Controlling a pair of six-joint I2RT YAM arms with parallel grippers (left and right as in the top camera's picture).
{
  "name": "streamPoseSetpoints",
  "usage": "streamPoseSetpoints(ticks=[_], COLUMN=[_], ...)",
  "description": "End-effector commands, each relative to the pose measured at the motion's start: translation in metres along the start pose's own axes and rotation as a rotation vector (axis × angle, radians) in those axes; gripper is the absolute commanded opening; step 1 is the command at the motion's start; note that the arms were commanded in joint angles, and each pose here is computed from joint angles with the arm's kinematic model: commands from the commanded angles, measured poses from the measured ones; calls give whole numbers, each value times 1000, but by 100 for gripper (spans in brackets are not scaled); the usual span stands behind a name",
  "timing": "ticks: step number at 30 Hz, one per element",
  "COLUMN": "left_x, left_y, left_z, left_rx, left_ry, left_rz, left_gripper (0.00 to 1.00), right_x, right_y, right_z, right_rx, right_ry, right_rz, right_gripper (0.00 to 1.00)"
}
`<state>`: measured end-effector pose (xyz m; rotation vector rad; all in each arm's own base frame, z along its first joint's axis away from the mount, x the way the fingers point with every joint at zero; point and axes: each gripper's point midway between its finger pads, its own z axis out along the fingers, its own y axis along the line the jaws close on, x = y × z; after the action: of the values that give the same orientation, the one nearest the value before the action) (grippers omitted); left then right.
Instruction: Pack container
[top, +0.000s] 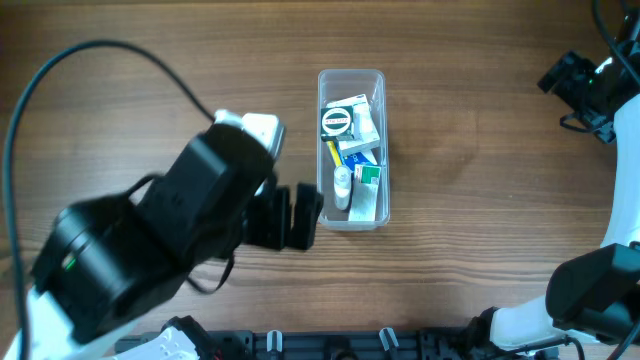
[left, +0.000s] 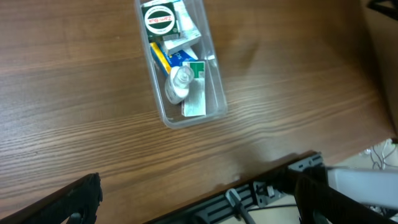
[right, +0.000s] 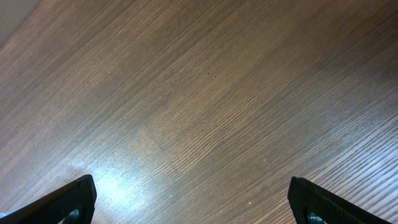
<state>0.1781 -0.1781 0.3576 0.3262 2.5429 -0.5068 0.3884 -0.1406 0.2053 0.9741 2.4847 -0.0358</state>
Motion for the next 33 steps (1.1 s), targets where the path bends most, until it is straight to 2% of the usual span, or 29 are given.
streamPoseSetpoints(ticks=[1, 5, 8, 10, 15, 20, 26, 29, 33], left_x=[12, 19, 36, 40, 50, 50, 99, 114, 118], left_y=[1, 5, 8, 10, 15, 14, 79, 98, 124], left_z=[-12, -11, -11, -5, 25, 65, 135, 145, 141], left_rx=[3, -16, -20, -34, -59, 12, 52, 73, 34], left_ry=[7, 39, 121, 157, 191, 62, -159, -267, -393], left_rz=[42, 44, 46, 124, 146, 281, 138, 92, 27], left_gripper=[100, 100, 100, 100, 100, 100, 100, 100, 100], right_x=[2, 2, 2, 2, 2, 2, 1, 1, 1], right_y=[-1, -1, -1, -1, -1, -1, -1, -1, -1], right_z=[6, 6, 6, 6, 6, 6, 6, 6, 6], right_rx=[13, 13, 13, 13, 13, 13, 12, 12, 12], right_ry=[8, 8, 8, 8, 8, 8, 6, 6, 5], right_rz=[11, 11, 11, 11, 11, 11, 11, 11, 11], right_gripper=[100, 100, 100, 100, 100, 100, 100, 100, 100])
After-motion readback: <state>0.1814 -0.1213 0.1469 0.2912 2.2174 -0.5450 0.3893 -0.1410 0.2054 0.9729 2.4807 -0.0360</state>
